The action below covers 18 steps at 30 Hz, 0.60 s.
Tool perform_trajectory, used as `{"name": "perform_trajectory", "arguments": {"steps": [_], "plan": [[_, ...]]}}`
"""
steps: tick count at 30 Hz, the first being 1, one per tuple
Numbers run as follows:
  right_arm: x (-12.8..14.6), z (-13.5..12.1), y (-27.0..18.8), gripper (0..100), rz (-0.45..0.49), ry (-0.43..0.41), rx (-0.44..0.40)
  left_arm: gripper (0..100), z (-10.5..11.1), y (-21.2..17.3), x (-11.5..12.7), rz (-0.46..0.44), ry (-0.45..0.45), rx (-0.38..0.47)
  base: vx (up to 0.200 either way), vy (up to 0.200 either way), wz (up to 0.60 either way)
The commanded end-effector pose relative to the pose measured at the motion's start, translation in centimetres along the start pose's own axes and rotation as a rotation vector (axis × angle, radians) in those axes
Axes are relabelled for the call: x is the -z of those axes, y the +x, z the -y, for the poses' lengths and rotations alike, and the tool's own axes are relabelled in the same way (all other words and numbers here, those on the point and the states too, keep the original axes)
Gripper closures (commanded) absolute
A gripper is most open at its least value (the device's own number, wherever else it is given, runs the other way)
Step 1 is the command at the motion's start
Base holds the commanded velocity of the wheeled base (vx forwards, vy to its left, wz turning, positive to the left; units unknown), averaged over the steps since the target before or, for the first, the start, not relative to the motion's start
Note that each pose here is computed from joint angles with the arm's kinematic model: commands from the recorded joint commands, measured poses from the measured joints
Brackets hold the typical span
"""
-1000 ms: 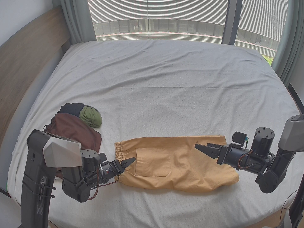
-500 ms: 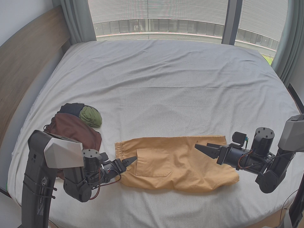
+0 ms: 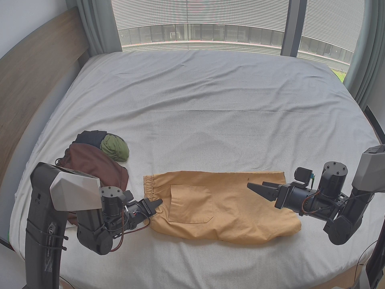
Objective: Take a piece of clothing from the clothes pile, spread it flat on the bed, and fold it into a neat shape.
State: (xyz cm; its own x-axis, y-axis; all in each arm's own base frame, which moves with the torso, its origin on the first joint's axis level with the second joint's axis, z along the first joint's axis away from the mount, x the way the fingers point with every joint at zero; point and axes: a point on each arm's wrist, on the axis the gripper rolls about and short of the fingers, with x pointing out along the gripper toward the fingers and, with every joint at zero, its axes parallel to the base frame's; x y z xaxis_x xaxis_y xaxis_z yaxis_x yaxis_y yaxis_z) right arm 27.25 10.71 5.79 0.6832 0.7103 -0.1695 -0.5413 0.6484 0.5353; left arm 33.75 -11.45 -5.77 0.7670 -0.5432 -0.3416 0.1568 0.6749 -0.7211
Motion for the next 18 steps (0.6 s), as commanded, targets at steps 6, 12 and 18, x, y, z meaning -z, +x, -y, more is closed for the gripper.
{"name": "perform_trajectory", "arguments": {"steps": [6,12,18], "plan": [[0.1,0.1,0.0,0,-0.005,0.003,0.003,100,0.6,-3.9,-2.4,0.028,-0.020,-0.008,0.000,0.000,0.00],[0.2,0.0,0.1,0,-0.008,0.003,0.001,100,-0.1,-6.4,-4.0,0.036,-0.047,-0.010,0.000,0.000,0.00],[0.3,0.0,0.1,0,-0.010,0.003,0.000,100,-0.8,-8.7,-5.2,0.053,-0.069,-0.016,0.000,0.000,0.00]]}}
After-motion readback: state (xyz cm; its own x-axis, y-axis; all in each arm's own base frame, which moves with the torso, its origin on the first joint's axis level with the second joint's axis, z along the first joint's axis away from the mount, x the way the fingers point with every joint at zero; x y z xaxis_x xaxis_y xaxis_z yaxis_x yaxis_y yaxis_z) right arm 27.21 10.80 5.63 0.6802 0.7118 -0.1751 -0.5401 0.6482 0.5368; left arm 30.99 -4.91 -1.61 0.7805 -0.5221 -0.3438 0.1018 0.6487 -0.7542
